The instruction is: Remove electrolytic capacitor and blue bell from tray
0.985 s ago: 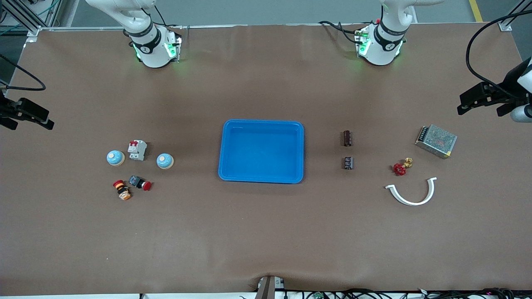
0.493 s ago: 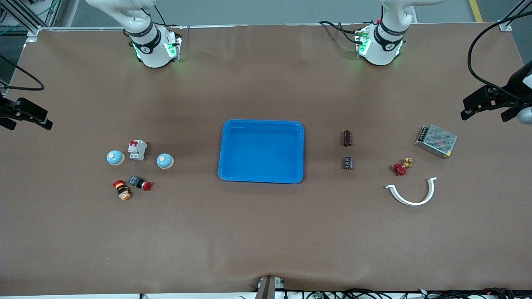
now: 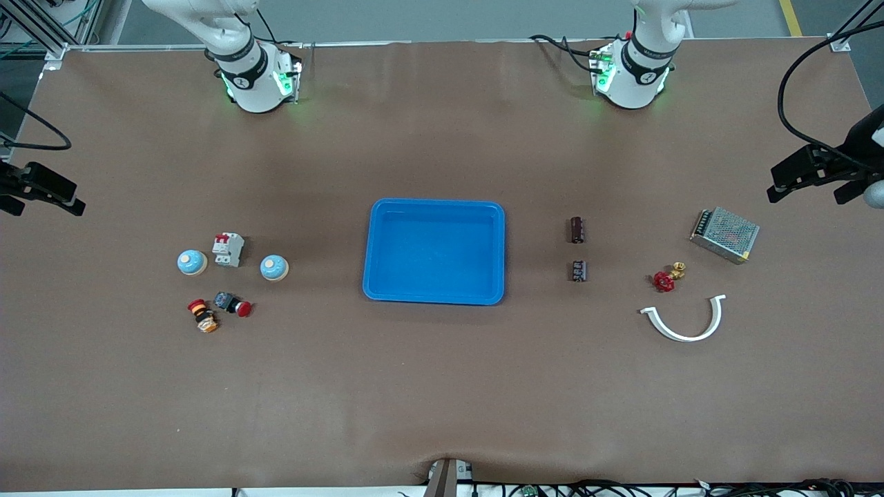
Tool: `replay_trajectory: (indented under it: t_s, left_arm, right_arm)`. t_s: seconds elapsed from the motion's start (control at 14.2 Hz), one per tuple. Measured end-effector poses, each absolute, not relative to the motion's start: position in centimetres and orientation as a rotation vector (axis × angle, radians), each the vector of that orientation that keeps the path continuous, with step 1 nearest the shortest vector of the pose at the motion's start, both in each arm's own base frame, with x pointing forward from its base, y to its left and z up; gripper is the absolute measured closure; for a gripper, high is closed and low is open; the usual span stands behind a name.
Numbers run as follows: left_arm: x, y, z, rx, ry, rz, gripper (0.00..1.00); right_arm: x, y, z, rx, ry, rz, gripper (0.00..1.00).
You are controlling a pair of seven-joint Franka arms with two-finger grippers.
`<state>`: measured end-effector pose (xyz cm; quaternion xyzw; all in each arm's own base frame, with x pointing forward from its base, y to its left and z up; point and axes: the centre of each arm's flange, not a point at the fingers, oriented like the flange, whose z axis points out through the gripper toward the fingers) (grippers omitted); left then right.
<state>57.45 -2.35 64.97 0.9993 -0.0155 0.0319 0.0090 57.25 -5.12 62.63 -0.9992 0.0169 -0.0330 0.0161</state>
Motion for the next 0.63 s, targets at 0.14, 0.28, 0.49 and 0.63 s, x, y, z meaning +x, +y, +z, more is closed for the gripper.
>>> replay_trajectory:
  t_s: [0.14, 0.28, 0.49, 0.63]
  left_arm:
    - [57.45, -2.33, 64.99, 3.122, -0.048, 0.1, 0.0]
    - [57.45, -2.33, 65.02, 3.122, -0.048, 0.101, 0.0]
    - [57.44, -2.37, 65.21, 3.121, -0.049, 0.108, 0.0]
    - [57.44, -2.42, 65.32, 3.121, -0.05, 0.111, 0.0]
  right_arm:
    - [57.22, -5.46, 62.63, -3.107, 0.062, -0.103, 0.0]
    - [57.19, -5.71, 62.63, -3.107, 0.069, -0.103, 0.0]
    - [57.19, -5.73, 62.63, -3.107, 0.069, -0.103, 0.0]
    - [57.19, -5.74, 62.63, -3.107, 0.069, -0.103, 0.0]
